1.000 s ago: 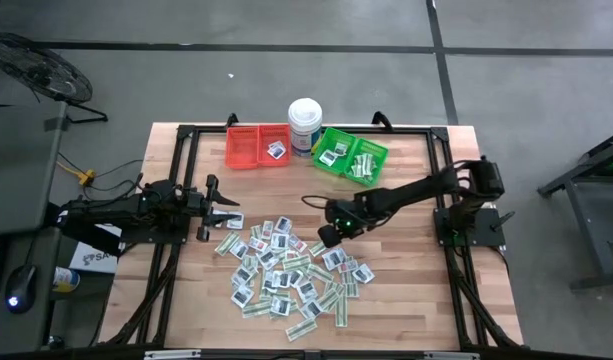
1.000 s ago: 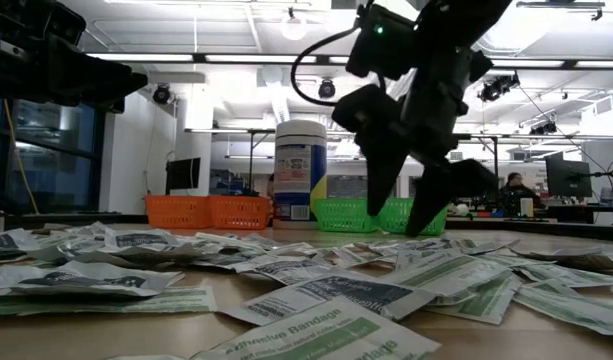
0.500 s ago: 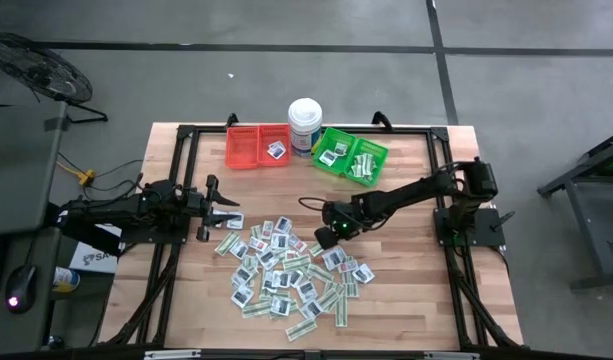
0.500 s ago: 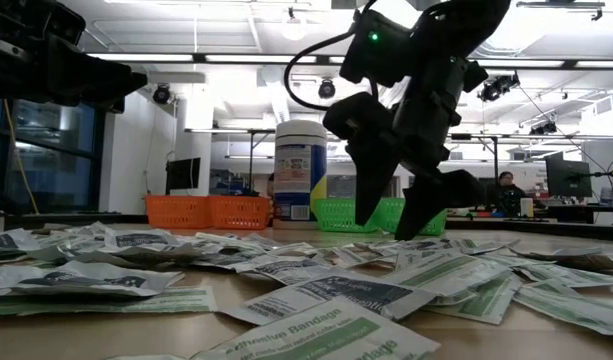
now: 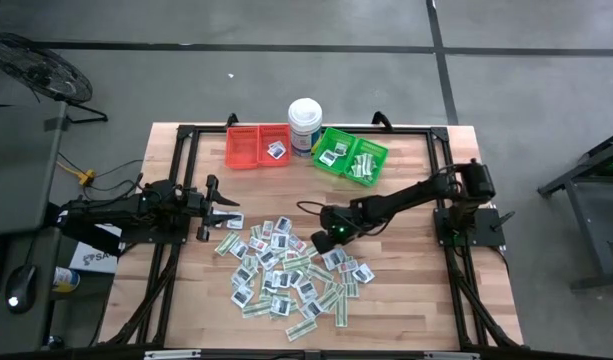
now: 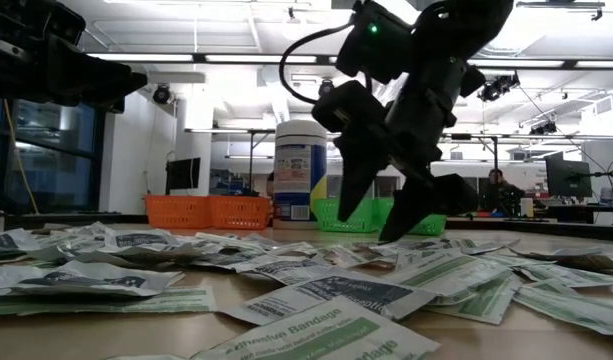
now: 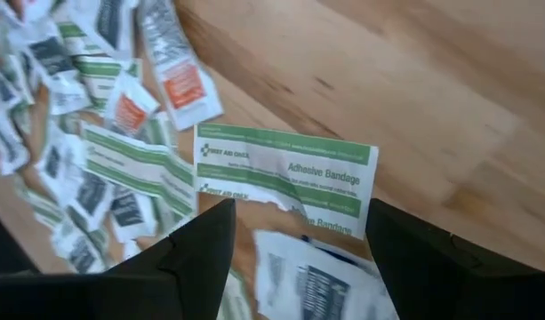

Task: Pick & Place First Aid Supplies
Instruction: Put the green bandage pack into the right green bin

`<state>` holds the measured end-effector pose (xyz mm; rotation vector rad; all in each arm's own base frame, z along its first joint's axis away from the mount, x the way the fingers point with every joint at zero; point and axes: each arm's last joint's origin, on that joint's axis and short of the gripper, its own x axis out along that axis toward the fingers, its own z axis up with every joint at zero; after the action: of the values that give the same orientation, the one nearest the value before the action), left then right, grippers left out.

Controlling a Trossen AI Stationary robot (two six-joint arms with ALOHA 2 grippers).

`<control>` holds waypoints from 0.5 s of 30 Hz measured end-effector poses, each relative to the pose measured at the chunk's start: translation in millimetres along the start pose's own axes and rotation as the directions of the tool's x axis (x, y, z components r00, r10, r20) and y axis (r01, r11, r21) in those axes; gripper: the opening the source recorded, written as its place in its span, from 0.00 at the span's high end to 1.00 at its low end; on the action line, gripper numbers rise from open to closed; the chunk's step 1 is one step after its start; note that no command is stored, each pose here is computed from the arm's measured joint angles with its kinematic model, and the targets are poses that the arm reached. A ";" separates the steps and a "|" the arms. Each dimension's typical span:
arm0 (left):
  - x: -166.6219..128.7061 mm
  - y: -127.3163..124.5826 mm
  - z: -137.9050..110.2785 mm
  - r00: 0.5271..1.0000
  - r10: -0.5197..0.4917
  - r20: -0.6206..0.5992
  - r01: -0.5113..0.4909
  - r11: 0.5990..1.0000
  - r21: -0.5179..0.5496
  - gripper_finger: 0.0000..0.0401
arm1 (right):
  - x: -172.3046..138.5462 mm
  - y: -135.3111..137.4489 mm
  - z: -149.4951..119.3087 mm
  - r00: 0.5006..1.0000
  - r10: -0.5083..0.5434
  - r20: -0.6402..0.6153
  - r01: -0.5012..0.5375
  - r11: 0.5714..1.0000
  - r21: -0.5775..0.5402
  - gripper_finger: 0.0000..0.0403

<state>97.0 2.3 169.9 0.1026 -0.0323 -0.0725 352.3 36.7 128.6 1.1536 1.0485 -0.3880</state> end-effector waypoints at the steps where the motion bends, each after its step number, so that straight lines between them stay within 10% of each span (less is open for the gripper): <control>1: 0.0 0.0 0.0 1.000 0.000 0.000 0.000 1.000 0.000 0.65 | 1.8 0.5 0.4 1.000 0.008 0.002 -0.008 1.000 -0.001 0.40; 15: 0.0 0.0 0.0 1.000 0.001 0.000 -0.001 1.000 0.000 0.65 | 5.8 10.3 -3.8 0.995 0.080 0.062 -0.079 0.997 -0.017 0.44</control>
<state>97.0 2.3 169.9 0.1026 -0.0323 -0.0719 360.9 45.7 129.4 1.1593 0.9468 -0.3508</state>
